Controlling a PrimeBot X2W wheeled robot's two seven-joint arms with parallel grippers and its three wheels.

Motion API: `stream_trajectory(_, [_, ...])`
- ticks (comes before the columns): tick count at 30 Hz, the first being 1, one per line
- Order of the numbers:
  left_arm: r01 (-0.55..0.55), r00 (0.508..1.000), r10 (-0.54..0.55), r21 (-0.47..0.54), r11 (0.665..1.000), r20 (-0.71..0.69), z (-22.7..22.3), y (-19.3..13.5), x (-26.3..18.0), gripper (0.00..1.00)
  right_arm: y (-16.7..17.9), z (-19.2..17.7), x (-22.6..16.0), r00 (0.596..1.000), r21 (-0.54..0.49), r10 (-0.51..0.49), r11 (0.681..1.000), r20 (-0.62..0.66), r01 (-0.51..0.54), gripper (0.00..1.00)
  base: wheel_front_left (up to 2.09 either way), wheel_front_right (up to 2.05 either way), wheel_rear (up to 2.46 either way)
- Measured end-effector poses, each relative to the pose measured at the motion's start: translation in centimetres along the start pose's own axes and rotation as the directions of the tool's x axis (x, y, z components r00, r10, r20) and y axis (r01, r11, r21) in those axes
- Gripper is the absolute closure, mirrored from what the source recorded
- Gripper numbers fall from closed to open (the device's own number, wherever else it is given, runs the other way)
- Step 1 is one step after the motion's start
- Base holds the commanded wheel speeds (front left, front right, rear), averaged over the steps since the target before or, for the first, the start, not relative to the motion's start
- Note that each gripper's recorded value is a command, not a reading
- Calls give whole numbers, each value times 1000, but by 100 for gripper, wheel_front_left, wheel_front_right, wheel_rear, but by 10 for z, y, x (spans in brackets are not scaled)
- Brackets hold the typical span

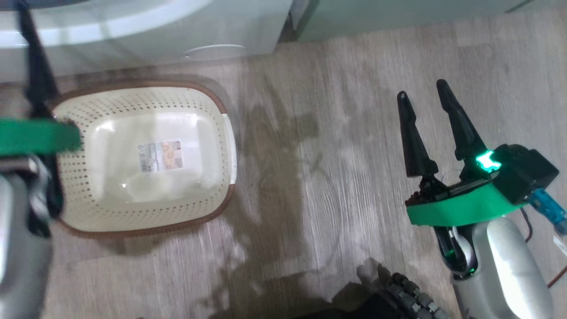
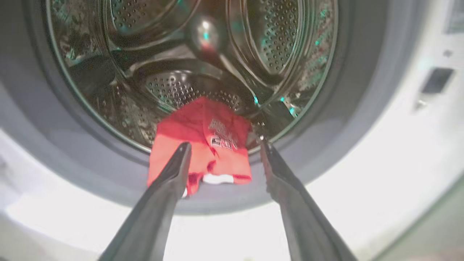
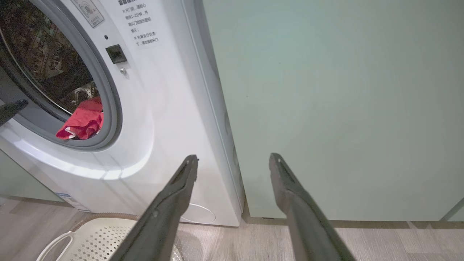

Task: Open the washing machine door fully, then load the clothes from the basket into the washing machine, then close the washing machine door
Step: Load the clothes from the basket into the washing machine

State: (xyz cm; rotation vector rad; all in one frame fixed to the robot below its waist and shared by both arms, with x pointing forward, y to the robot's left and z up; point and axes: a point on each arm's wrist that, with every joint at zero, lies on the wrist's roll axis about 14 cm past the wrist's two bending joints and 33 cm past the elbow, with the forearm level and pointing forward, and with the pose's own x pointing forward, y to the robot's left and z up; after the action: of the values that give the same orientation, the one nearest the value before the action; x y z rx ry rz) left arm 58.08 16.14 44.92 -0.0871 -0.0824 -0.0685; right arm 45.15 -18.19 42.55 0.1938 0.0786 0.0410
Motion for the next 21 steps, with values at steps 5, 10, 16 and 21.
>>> stream_trajectory(5, [-36, 998, 35, -18, 999, -60, 1, -3, -57, 0, 9, 8, -1, 1000, -5, 23, 1000, 17, -23, 0, 0, 0, 0])
stream_trajectory(10, [-50, 993, 48, -18, 999, -106, 0, -1, -85, 0, 15, 13, -5, 999, -13, 37, 999, 14, -37, 0, 0, 0, 0])
stream_trajectory(16, [-50, 988, 48, -12, 999, -149, 0, -2, -111, 0, 17, 17, -18, 999, -13, 36, 999, -1, -36, 0, 0, 0, 0])
stream_trajectory(21, [-50, 987, 49, -6, 999, -155, 6, -1, -125, 0, 19, 22, -28, 999, -11, 36, 999, -1, -36, 0, 0, 0, 0])
